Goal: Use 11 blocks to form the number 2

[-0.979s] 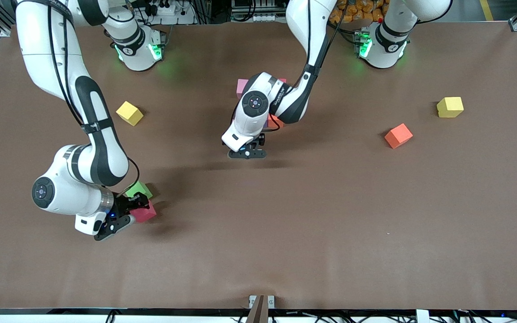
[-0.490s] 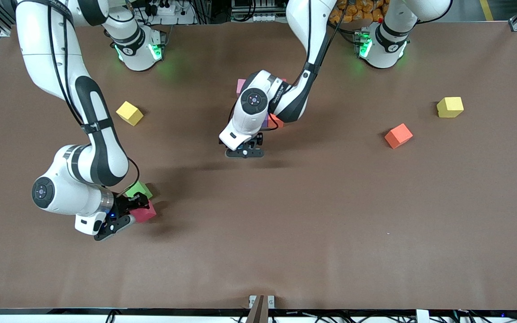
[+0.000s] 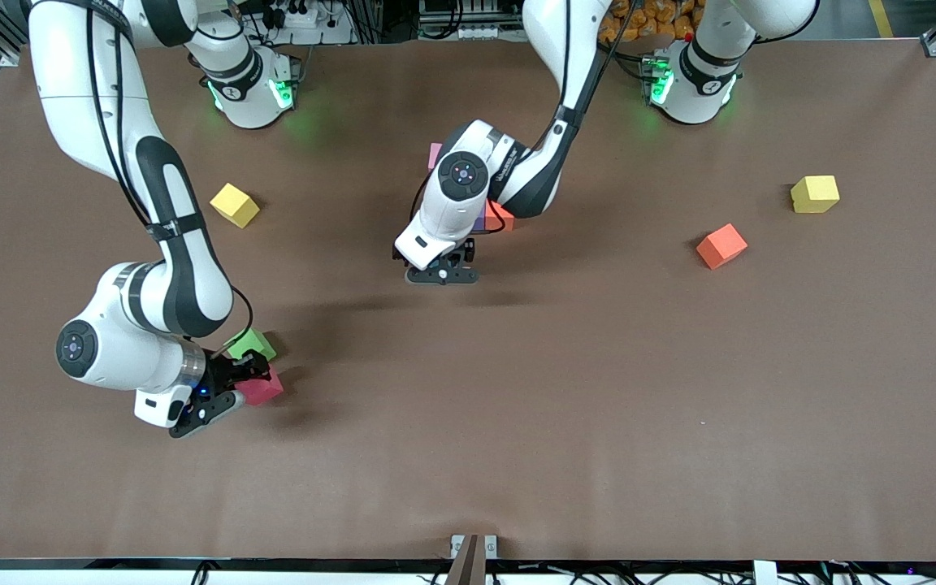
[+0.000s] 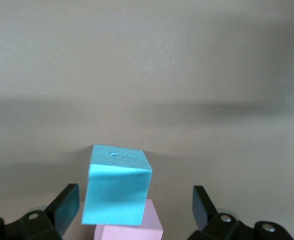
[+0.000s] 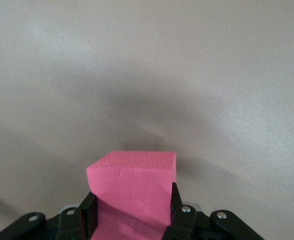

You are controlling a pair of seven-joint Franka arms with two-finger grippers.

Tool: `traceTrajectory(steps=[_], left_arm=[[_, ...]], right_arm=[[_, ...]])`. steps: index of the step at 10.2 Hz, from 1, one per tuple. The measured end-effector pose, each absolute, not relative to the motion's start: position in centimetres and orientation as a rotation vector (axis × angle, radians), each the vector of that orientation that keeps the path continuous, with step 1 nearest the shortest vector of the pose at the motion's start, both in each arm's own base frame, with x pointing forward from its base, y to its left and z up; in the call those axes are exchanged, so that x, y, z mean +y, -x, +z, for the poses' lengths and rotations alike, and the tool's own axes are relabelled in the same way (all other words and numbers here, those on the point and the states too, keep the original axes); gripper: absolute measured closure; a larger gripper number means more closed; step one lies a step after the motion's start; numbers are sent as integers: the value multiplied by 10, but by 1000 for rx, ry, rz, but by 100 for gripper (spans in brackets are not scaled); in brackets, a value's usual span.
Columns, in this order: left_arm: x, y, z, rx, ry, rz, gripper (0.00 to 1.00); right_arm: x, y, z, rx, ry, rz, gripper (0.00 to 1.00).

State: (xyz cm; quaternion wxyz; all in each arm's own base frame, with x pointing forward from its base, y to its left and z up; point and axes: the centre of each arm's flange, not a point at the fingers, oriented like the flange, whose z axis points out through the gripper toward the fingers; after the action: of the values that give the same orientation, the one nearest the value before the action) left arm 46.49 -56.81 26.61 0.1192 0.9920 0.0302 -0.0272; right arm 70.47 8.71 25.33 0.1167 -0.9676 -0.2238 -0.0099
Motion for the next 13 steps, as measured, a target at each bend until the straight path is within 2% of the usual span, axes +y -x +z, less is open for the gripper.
traceTrajectory(steps=[4,6,9,13], left_arm=[[-515,-502,356,136,-2921,-119,0],[-468,-524,400,129,-2988,-93,0],[-349,-552,453,90,-3010,-99,0],[-201,-545,433,29,-3028,-233,0]], right_arm=[[123,-703,267,-612,2824,18,44],[179,-689,287,-726,2782,35,44],[284,-651,311,-942,2704,59,44],[432,-567,311,-1284,2569,55,44]])
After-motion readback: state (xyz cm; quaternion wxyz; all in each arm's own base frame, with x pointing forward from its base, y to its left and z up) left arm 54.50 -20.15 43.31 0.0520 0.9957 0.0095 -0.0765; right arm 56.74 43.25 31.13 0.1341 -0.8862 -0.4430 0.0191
